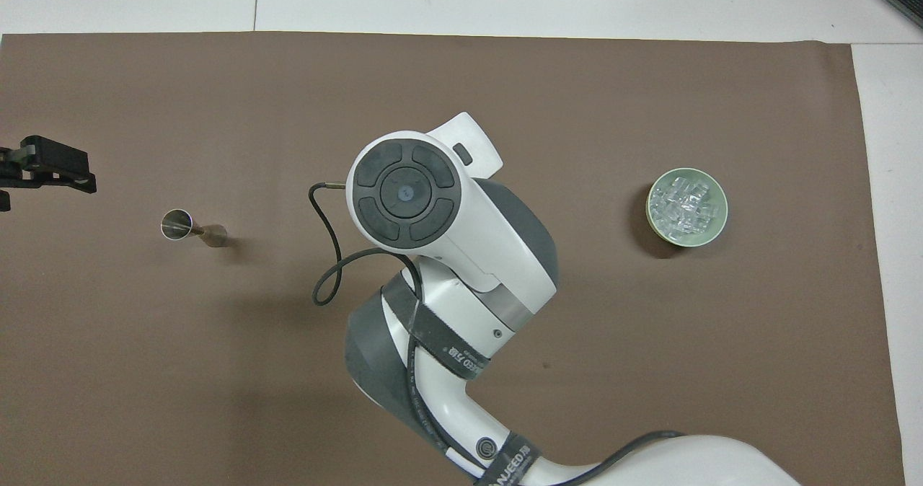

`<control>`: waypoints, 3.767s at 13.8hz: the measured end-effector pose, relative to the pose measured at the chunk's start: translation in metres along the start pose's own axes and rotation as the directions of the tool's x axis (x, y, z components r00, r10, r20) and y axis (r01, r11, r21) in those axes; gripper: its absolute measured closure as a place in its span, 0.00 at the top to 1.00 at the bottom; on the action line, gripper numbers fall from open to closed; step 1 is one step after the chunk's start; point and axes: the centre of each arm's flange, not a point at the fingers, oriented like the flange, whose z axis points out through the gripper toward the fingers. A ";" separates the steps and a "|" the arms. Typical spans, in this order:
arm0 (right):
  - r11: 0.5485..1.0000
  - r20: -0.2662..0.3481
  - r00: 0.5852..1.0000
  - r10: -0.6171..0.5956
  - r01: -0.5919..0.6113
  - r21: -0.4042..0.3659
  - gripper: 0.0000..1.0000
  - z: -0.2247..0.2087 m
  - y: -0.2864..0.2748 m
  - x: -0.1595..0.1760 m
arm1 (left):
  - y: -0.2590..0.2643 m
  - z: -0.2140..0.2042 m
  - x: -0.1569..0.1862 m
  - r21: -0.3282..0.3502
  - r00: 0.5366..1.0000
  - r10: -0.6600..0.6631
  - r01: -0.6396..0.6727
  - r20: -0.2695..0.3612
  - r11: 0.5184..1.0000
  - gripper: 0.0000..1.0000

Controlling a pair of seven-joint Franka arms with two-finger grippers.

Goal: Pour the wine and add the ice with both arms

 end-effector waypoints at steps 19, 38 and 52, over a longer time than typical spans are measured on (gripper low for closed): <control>0.999 -0.019 1.000 -0.002 0.001 -0.032 0.73 -0.003 0.001 0.005 | 0.033 -0.016 -0.026 -0.060 0.988 0.151 -0.151 0.005 0.987 1.00; 0.990 0.025 0.996 0.090 -0.087 -0.108 1.00 -0.180 0.192 0.003 | 0.039 -0.032 -0.069 -0.053 0.985 0.168 -0.169 -0.032 0.984 1.00; 0.987 0.155 0.985 0.071 -0.047 -0.151 1.00 -0.190 0.333 0.018 | 0.017 -0.024 -0.068 -0.055 0.965 0.261 -0.259 0.016 0.964 1.00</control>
